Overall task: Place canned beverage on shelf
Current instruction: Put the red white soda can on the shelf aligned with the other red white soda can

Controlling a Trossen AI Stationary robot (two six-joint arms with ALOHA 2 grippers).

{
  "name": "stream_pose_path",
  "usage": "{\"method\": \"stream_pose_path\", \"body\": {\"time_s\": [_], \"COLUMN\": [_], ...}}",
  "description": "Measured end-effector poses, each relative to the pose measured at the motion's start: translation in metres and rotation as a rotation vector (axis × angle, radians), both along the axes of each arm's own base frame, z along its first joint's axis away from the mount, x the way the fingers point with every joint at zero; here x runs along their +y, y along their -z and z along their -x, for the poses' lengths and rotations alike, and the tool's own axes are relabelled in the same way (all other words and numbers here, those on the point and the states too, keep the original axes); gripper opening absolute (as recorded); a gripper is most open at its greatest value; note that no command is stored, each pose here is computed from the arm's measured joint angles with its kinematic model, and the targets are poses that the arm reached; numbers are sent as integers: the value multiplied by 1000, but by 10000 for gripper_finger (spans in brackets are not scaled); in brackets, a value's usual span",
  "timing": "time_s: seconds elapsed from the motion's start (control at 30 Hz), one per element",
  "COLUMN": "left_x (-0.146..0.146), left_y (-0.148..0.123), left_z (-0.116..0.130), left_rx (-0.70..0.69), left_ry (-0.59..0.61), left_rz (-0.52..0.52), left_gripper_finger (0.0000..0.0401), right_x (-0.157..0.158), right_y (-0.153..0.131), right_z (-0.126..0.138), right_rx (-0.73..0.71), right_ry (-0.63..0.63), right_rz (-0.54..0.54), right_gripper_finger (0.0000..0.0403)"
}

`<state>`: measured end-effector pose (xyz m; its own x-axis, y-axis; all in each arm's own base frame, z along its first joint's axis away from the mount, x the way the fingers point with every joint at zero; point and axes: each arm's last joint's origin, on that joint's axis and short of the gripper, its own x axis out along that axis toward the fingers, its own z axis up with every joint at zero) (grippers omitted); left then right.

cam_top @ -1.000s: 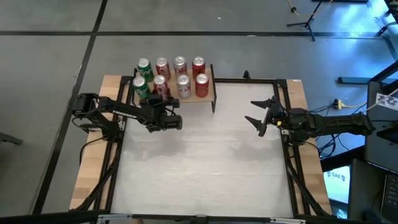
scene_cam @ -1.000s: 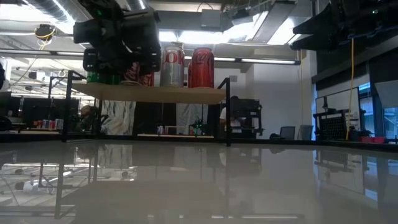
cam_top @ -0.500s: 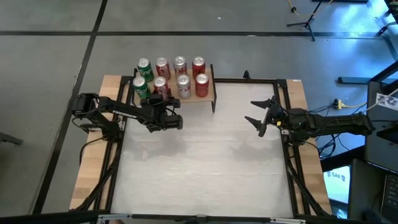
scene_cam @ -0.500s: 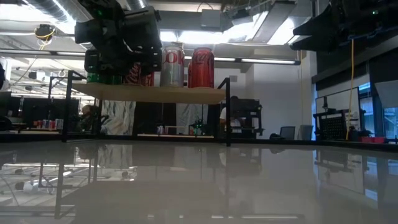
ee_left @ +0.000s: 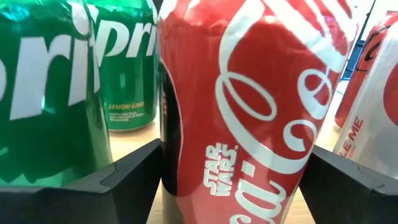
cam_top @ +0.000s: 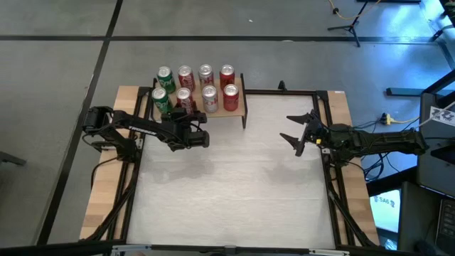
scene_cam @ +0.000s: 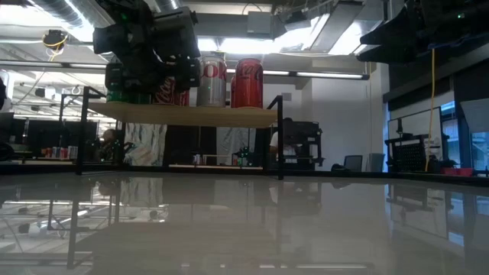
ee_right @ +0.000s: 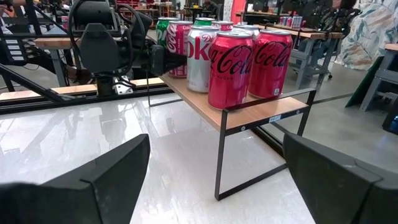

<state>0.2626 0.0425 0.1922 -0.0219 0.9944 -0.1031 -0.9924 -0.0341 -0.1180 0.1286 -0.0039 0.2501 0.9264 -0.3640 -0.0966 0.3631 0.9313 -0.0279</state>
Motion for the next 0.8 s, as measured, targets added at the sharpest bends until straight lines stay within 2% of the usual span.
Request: {"method": "stream_pose_path", "body": {"time_s": [0.4, 0.6, 0.8], "left_x": [0, 0, -5], "left_y": [3, 4, 3], "left_z": [-1, -2, -2], "left_rx": [-1, -20, -13], "left_ry": [24, 29, 48], "left_rz": [83, 100, 97], "left_gripper_finger": [353, 370, 369], "right_x": [0, 0, 0], "right_y": [0, 0, 0], "right_z": [0, 0, 0], "right_rx": [-1, -1, -2], "right_ry": [0, 0, -3], "right_rz": [0, 0, -3], "right_gripper_finger": [363, 363, 363]}}
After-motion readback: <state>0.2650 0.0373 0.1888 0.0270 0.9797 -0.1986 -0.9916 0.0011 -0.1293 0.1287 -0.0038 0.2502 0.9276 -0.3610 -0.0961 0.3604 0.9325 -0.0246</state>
